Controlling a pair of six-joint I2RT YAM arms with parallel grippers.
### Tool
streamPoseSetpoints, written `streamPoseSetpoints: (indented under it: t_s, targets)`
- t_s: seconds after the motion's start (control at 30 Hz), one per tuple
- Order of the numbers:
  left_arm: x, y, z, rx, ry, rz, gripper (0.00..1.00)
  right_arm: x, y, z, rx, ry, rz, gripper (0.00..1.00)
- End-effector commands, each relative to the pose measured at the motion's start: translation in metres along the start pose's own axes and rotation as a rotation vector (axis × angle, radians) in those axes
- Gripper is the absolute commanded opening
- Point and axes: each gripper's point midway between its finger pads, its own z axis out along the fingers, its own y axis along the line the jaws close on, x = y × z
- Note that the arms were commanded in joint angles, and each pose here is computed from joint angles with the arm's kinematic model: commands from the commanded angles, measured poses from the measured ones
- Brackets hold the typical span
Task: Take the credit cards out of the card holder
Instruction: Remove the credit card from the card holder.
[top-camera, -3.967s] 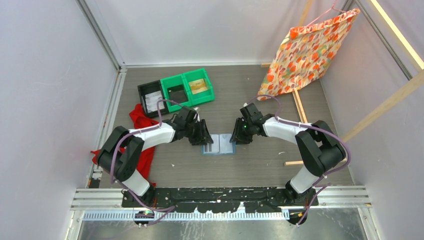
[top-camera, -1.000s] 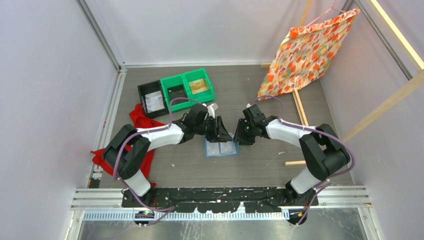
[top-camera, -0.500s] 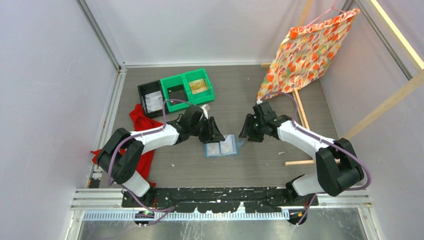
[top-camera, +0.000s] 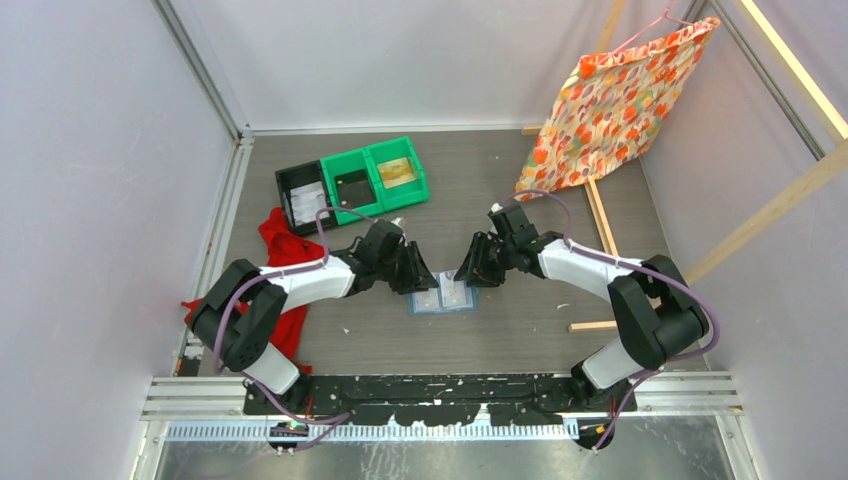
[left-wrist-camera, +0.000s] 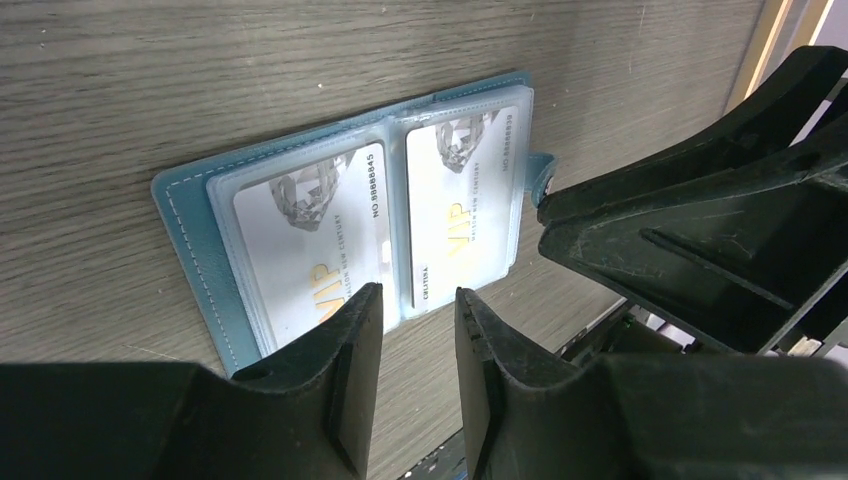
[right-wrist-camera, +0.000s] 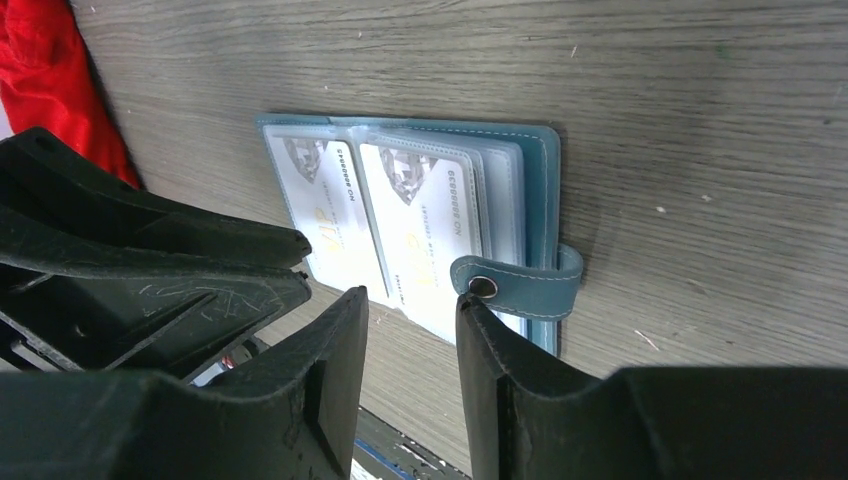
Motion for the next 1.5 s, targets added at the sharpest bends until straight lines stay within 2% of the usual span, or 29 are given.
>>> streamPoseSetpoints:
  t_s: [0.0,0.37,0.7,1.37,1.47]
  targets:
    - [-0.011,-0.015,-0.003,0.04,-0.024,0.047,0.34,-0.011,0.026,-0.007,-0.075,-0.034,-0.023,0.43]
    - [-0.014,-0.032,0.009,0.124,-0.006,0.025,0.34,-0.012,0.048,-0.019,-0.085,-0.061,-0.091,0.44]
    - [-0.007,-0.022,0.016,0.107,0.013,0.001,0.36,-0.01,0.009,0.001,0.056,-0.05,-0.047,0.44]
    - [0.003,-0.007,0.027,0.09,0.043,-0.013,0.36,0.005,-0.021,0.023,0.119,0.004,-0.033,0.4]
    - [0.005,-0.005,0.03,0.09,0.056,-0.017,0.36,0.007,-0.023,0.026,0.118,0.014,-0.03,0.37]
